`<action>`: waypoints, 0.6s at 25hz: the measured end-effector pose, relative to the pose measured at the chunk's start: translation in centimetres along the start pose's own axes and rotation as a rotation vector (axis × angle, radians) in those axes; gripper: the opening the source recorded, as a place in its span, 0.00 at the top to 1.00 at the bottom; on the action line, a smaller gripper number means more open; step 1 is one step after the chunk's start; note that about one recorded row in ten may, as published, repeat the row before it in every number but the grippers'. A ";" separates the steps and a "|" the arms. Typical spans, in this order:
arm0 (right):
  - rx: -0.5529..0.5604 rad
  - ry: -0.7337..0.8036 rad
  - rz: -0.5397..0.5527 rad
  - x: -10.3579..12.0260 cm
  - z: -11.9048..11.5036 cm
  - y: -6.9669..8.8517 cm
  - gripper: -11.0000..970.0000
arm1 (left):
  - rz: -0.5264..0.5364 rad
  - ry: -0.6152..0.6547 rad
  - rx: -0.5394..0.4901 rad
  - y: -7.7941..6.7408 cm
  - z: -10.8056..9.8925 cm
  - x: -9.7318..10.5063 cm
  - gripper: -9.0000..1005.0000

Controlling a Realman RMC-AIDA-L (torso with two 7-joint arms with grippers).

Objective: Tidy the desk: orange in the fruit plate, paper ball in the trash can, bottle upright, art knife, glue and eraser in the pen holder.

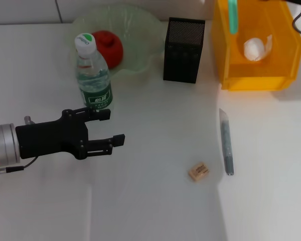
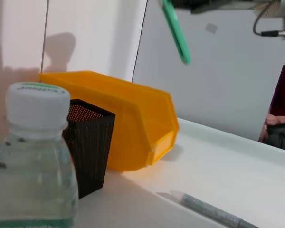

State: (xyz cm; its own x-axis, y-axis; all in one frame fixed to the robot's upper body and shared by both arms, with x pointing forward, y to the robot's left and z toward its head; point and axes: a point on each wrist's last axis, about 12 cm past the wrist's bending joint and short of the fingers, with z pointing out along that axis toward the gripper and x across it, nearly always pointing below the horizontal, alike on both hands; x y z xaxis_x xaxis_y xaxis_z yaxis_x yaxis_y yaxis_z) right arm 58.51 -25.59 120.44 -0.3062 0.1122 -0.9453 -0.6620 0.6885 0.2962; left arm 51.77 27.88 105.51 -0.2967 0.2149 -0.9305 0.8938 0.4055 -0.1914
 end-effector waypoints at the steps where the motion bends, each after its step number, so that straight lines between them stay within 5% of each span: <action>1: -0.013 -0.066 0.058 0.4 -0.3 -1.2 0.82 | 0.000 0.000 0.001 0.0 0.1 0.0 0.20; 7: -0.058 -0.284 0.403 3.2 0.3 -6.0 0.82 | -0.002 -0.007 0.013 -0.4 0.3 0.1 0.20; 15: 0.047 -0.234 0.482 4.8 5.0 -6.0 0.81 | 0.023 -0.009 0.029 -0.4 0.9 -0.4 0.20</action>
State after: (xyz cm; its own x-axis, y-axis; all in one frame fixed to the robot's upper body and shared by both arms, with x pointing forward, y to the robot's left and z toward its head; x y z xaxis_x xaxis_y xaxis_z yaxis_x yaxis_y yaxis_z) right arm 64.42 -25.59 113.49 -0.4033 0.5763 -0.7108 -0.4509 0.5508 0.7024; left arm 51.83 26.79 105.66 -0.2731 0.2158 -0.9375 0.9099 0.3743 -0.1789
